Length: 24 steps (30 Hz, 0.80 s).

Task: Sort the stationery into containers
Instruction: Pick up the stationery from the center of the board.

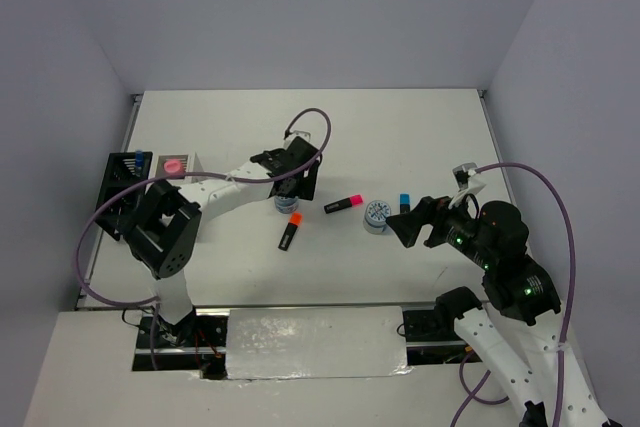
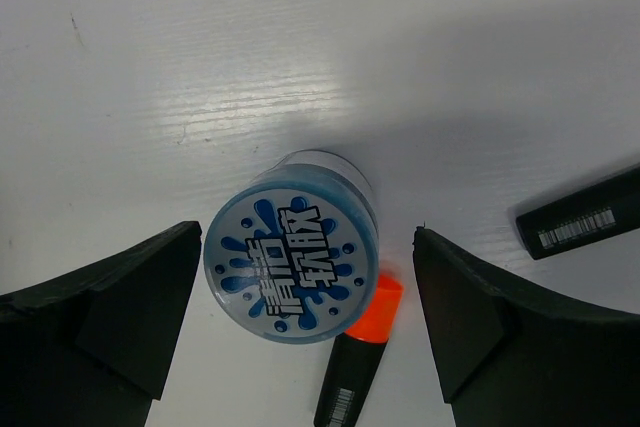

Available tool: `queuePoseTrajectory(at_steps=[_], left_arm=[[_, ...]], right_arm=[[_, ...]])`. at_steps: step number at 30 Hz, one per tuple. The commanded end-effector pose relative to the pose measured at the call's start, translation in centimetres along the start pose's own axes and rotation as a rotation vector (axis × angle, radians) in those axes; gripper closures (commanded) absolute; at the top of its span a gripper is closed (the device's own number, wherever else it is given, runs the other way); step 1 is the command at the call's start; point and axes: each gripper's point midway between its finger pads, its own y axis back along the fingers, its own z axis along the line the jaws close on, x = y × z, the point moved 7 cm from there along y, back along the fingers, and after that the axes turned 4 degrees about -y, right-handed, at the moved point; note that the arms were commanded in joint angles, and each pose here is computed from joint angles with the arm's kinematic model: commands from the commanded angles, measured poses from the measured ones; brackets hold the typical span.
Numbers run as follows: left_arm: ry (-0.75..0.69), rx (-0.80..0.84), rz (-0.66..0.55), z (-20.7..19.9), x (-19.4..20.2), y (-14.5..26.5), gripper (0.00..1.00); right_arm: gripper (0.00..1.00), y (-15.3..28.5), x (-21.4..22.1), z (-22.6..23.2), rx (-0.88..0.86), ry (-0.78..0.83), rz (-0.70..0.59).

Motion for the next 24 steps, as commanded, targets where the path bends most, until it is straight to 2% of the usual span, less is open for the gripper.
queuePoseTrajectory(at_steps=[1,4,6,8,9,11,12,15,16,19,22,24], left_arm=[[0.016,-0.004,-0.006,-0.2,-0.2,-0.6,0.01],[0.016,-0.024,0.004,-0.1,0.0,-0.9,0.01],[0.028,-0.033,0.008,0.2,0.1,-1.1,0.04],[0.040,-0.034,0.007,0.5,0.1,-1.0,0.20],[0.040,-0.034,0.005,0.6,0.1,-1.0,0.39],[0.051,-0.033,-0.011,0.9,-0.1,-0.5,0.55],[0.056,-0.037,-0.012,1.1,-0.2,-0.4,0.72],[0.076,-0.038,-0.027,1.9,-0.9,0.5,0.88],[0.086,-0.038,-0.034,2.1,-1.1,0.9,1.00],[0.133,-0.074,-0.068,3.6,-2.3,3.6,1.00],[0.263,-0.170,-0.146,7.9,-3.8,8.1,1.00],[0.340,-0.239,-0.148,11.4,-3.8,9.8,1.00]], right_arm=[[0.00,0.0,-0.3,0.2,-0.018,0.018,-0.018],[0.00,0.2,-0.4,0.2,-0.015,0.020,-0.022],[0.00,0.1,-0.4,0.2,-0.016,0.020,-0.023],[0.00,0.1,-0.4,0.2,-0.019,0.021,-0.023],[0.00,0.1,-0.3,0.2,-0.019,0.020,-0.022],[0.00,0.0,-0.4,0.2,-0.018,0.021,-0.024],[0.00,0.0,-0.4,0.2,-0.017,0.020,-0.022],[0.00,-0.1,-0.4,0.2,-0.023,0.020,-0.023],[0.00,-0.1,-0.4,0.2,-0.020,0.020,-0.021],[0.00,-0.1,-0.5,0.2,-0.018,0.024,-0.024],[0.00,0.0,-0.6,0.2,-0.019,0.023,-0.025],[0.00,0.0,-0.6,0.3,-0.026,0.025,-0.029]])
